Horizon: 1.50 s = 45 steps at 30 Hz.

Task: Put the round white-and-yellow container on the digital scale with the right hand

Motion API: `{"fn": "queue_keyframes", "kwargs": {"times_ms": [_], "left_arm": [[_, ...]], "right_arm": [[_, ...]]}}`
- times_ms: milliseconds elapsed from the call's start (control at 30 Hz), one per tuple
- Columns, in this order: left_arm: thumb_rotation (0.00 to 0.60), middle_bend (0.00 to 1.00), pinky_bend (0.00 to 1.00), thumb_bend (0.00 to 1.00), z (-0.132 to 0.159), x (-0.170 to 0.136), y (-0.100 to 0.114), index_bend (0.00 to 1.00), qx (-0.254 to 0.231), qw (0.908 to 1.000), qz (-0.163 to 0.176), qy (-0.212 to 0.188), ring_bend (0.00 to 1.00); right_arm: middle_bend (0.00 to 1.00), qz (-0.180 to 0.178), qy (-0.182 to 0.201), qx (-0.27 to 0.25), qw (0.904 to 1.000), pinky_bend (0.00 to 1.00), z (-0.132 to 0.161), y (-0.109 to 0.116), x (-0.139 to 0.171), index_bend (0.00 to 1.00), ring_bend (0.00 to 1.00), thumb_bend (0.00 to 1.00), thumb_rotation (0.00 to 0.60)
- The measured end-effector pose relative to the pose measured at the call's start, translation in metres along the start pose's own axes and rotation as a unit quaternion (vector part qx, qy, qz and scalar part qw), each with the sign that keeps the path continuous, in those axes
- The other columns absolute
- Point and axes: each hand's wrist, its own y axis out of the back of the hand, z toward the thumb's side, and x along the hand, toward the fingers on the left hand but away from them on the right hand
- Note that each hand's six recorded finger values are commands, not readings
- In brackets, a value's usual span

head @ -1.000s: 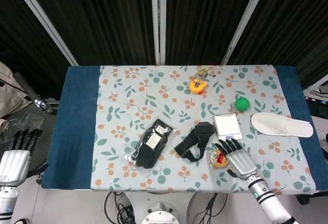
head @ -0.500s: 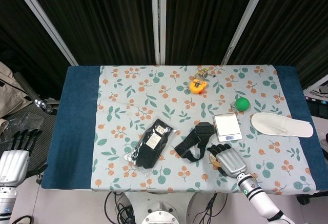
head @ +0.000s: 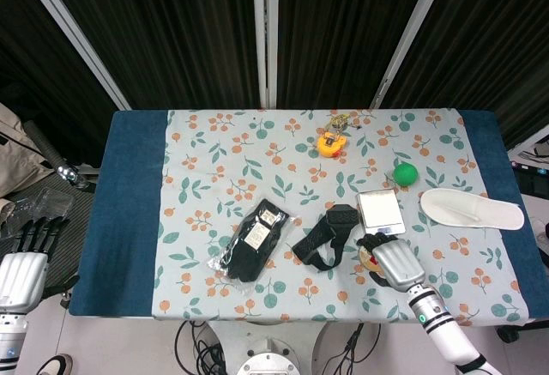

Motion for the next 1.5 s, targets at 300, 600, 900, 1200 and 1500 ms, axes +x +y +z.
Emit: {"fn": "queue_keyframes", "kwargs": {"times_ms": [300, 600, 900, 1200, 1500], "left_arm": [[0.600, 0.09, 0.04, 0.04, 0.002, -0.001, 0.000, 0.11, 0.001, 1.0000, 0.000, -0.003, 0.00], [0.600, 0.08, 0.04, 0.04, 0.002, 0.000, -0.002, 0.11, 0.001, 1.0000, -0.005, -0.004, 0.00], [0.600, 0.08, 0.04, 0.04, 0.003, 0.002, -0.005, 0.11, 0.001, 0.9999, -0.009, -0.006, 0.00], [0.600, 0.08, 0.04, 0.04, 0.001, 0.001, -0.004, 0.11, 0.000, 1.0000, -0.008, -0.003, 0.00], [0.600, 0.08, 0.04, 0.04, 0.003, 0.002, -0.001, 0.11, 0.002, 1.0000, -0.003, -0.004, 0.00]], "right_arm": [[0.36, -0.052, -0.065, 0.018, 0.9964, 0.49, -0.049, 0.034, -0.031, 0.49, 0.35, 0.27, 0.600], [0.35, -0.054, -0.085, 0.012, 0.9949, 0.45, -0.071, 0.041, -0.076, 0.49, 0.35, 0.27, 0.600], [0.34, -0.019, -0.073, 0.009, 0.9971, 0.42, -0.061, 0.029, -0.096, 0.45, 0.35, 0.24, 0.600], [0.27, 0.011, -0.077, 0.003, 0.9970, 0.31, -0.062, 0.019, -0.096, 0.30, 0.24, 0.16, 0.600], [0.09, 0.025, -0.072, -0.004, 0.9971, 0.15, -0.058, 0.019, -0.097, 0.08, 0.03, 0.13, 0.600]]}}
